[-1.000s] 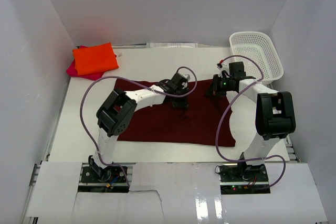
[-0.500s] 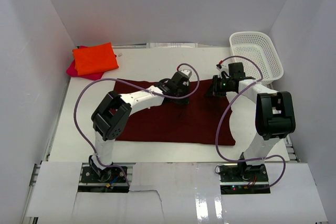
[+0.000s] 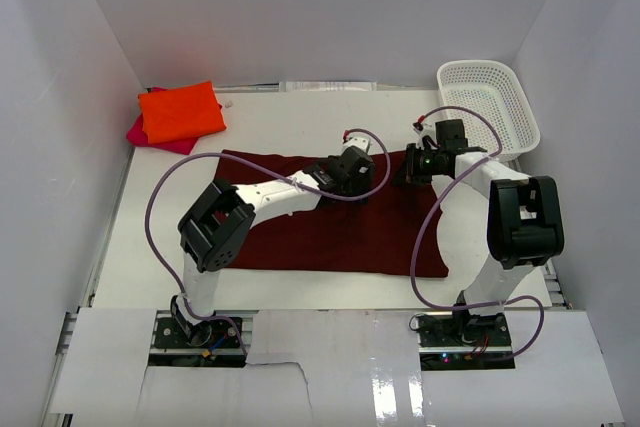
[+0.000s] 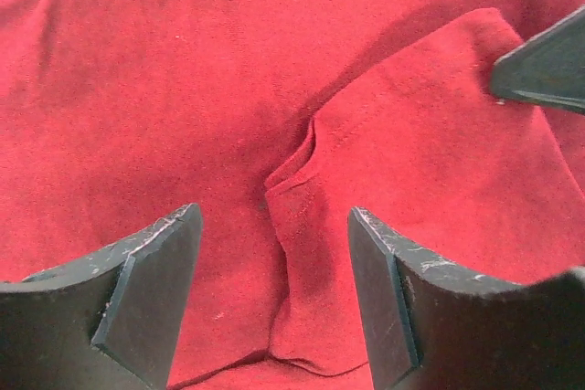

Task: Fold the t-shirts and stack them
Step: Grap the side of the flattened tshirt furthest away from the robot with both arms

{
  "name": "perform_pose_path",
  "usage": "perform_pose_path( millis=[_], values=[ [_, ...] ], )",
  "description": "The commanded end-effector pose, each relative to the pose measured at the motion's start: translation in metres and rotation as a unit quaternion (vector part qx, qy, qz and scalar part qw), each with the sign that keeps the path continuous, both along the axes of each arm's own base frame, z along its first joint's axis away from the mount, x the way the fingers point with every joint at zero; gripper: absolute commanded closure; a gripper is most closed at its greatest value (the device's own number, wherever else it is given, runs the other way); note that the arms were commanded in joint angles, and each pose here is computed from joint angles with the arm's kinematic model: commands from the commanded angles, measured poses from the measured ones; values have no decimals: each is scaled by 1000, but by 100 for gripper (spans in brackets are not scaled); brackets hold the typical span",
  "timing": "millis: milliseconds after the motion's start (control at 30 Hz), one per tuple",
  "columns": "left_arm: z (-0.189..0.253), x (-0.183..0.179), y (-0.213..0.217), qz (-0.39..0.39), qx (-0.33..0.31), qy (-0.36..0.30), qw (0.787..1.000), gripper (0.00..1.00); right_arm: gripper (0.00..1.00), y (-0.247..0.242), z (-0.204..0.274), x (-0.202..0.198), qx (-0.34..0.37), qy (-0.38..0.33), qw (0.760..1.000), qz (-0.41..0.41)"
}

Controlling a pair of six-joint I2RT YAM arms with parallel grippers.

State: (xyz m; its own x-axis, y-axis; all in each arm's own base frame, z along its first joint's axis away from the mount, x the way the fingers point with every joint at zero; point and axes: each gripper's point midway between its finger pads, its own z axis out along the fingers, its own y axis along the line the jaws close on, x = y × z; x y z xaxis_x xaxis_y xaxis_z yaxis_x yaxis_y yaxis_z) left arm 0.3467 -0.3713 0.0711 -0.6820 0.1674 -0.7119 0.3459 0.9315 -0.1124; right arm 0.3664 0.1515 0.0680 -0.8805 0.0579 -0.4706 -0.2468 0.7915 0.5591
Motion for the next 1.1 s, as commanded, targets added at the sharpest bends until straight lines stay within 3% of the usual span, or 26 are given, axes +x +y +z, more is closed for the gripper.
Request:
perform_pose_path(
  millis=[0,333,1067],
  values=[
    [21,4,8,17,6,-31,999,25,92,-4,20,7,-12,-48,999,-5],
    [25,6,12,27,6,-39,999,26,92,-17,29,7,-44,-69,996,-35],
    [22,12,1,19,-1,-45,999,28,92,-44,-26,-18,-124,59,988,-76]
  ],
)
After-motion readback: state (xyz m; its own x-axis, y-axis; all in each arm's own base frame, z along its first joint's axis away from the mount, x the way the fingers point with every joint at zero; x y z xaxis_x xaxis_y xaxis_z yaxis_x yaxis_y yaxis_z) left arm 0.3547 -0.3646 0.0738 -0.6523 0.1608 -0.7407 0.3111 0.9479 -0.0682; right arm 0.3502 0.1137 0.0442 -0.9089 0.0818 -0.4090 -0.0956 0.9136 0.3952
